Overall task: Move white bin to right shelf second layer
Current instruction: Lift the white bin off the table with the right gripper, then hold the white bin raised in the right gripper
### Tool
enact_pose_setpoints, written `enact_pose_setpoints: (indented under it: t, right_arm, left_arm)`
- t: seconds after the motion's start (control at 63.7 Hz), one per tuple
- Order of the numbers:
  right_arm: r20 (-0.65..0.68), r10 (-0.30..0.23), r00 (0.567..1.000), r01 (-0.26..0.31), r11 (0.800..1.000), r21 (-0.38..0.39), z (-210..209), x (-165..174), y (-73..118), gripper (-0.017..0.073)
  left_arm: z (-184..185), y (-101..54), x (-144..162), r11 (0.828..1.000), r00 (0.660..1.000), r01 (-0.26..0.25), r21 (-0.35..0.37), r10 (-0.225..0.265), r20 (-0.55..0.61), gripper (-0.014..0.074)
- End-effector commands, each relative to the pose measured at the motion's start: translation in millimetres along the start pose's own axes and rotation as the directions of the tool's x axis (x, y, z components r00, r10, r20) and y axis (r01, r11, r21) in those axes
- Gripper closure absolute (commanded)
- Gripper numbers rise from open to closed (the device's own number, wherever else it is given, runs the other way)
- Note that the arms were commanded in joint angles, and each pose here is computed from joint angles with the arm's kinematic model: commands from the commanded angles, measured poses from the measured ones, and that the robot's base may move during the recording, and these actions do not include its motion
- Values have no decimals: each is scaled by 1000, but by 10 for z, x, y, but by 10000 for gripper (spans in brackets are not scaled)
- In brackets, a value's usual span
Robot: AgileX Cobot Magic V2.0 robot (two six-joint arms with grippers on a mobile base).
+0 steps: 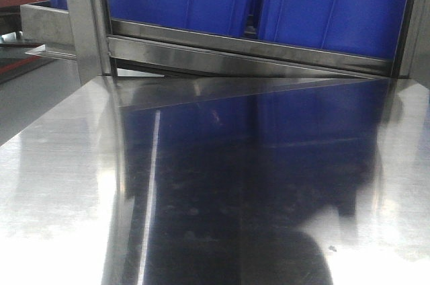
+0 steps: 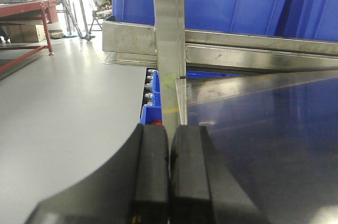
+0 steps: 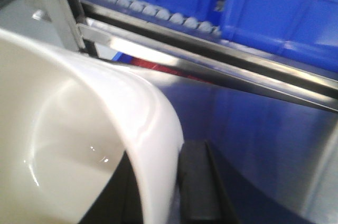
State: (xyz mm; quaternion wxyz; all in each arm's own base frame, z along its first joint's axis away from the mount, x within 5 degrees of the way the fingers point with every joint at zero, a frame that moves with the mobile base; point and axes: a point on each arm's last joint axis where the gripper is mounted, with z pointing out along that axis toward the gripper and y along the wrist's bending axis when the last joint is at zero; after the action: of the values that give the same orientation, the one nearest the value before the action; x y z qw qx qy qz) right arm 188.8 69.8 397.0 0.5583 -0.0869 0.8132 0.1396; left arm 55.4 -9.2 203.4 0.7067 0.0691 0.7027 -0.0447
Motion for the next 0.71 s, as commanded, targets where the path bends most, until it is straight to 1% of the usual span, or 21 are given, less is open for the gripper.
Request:
enact_pose_setpoints:
  t: [0.0, 0.126, 0.22, 0.314, 0.502, 0.691]
  right_arm:
    - [183, -11, 983, 8, 1000, 16, -292, -27, -67, 504]
    - [174, 6, 985, -19, 997, 72, -470, 268, -188, 504]
    - [195, 24, 981, -43, 995, 92, -612, 447, -232, 504]
    - [236, 24, 972, -51, 992, 113, -762, 562, -256, 504]
    - [295, 17, 955, -55, 991, 119, -933, 626, -251, 504]
    - [299, 17, 954, -54, 991, 118, -946, 627, -249, 504]
  left_arm:
    - [3, 1, 40, 1000, 998, 9, -2, -9, 61, 509]
    - [3, 1, 40, 1000, 998, 9, -2, -9, 61, 509]
    - [3, 1, 40, 1000, 998, 9, -2, -9, 61, 509]
    - [3, 1, 40, 1000, 998, 9, -2, -9, 61, 509]
    - [3, 1, 40, 1000, 998, 9, -2, -9, 61, 509]
    - [3, 1, 40, 1000, 998, 9, -2, -9, 61, 509]
